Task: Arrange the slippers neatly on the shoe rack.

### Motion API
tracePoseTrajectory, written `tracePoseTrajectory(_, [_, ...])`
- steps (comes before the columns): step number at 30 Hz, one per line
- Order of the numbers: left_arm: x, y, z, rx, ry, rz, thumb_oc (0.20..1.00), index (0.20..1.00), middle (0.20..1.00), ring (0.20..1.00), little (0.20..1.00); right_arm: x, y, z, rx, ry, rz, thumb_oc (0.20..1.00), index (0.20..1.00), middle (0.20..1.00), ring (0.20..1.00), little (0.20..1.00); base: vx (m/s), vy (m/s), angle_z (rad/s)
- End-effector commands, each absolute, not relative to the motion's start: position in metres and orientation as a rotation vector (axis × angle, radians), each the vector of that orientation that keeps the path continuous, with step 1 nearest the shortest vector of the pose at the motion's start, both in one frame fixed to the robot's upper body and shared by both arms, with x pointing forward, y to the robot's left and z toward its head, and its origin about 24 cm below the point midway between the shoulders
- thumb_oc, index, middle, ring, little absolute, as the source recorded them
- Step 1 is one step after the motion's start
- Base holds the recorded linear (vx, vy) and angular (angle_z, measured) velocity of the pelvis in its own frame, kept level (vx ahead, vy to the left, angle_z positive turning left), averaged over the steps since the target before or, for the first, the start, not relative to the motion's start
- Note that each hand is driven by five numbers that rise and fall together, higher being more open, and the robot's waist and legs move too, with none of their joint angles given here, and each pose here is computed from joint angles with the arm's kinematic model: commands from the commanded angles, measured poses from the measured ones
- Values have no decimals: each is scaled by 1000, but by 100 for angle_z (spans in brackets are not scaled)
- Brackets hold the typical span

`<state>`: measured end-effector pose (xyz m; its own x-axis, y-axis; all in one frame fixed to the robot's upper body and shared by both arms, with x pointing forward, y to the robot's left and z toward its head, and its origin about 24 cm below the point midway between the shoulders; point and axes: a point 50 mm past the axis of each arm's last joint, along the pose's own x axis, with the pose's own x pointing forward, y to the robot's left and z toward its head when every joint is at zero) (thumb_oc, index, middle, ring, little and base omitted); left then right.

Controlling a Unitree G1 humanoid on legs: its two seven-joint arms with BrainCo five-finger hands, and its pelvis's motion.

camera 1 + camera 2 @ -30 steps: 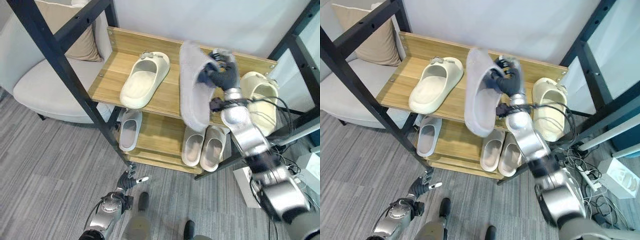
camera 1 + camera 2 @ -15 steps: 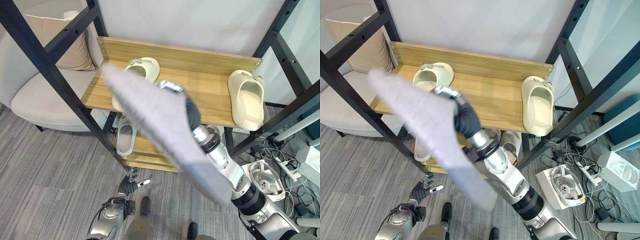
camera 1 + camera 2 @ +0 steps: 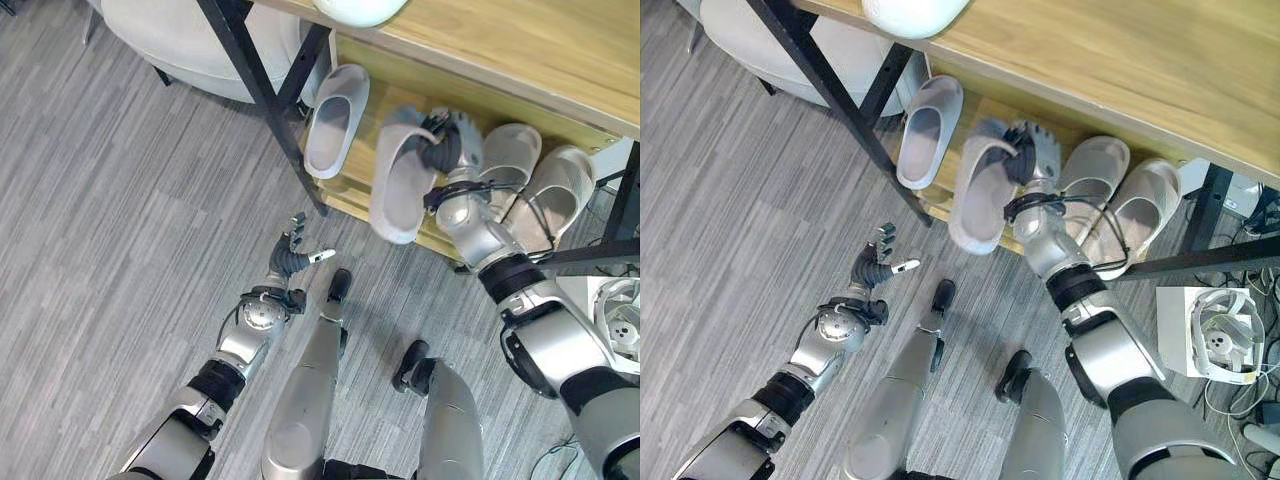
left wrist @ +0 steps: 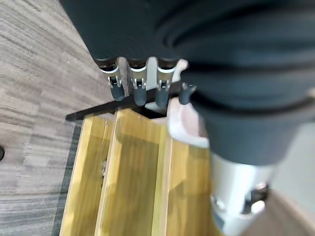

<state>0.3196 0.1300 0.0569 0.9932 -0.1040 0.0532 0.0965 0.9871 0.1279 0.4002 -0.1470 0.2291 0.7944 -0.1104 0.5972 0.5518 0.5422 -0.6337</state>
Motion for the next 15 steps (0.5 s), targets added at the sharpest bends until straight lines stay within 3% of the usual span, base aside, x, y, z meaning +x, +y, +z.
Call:
tracePoseTrajectory(1, [322,116,83,71,-189,-161,1000,1000,1000,1000,1000,395,-134,271,-906,-710,-517,200,200,200,200,200,44,36,10])
tracePoseTrajectory(4, [322,105,89,86,-209,-215,1000,1000,1000,1000,1000,401,-157,286,-961,-669,-622,200,200,200,200,200,59,33,28])
tracePoseTrajectory(13, [321,92,94,90,-220,-281,1000,1000,1000,1000,1000,412,-169,283,-1039,-549,-658,200,200,200,200,200,110,-20,21])
tracePoseTrajectory(14, [320,90,94,88,-218,-301,1000,1000,1000,1000,1000,414,-173,281,-1069,-523,-675,718,718,718,718,718,48,3,10])
tracePoseTrajectory(15, [319,89,94,89,-215,-314,1000,1000,1000,1000,1000,414,-176,281,-1080,-510,-686,1000,1000,1000,1000,1000,58,7,11])
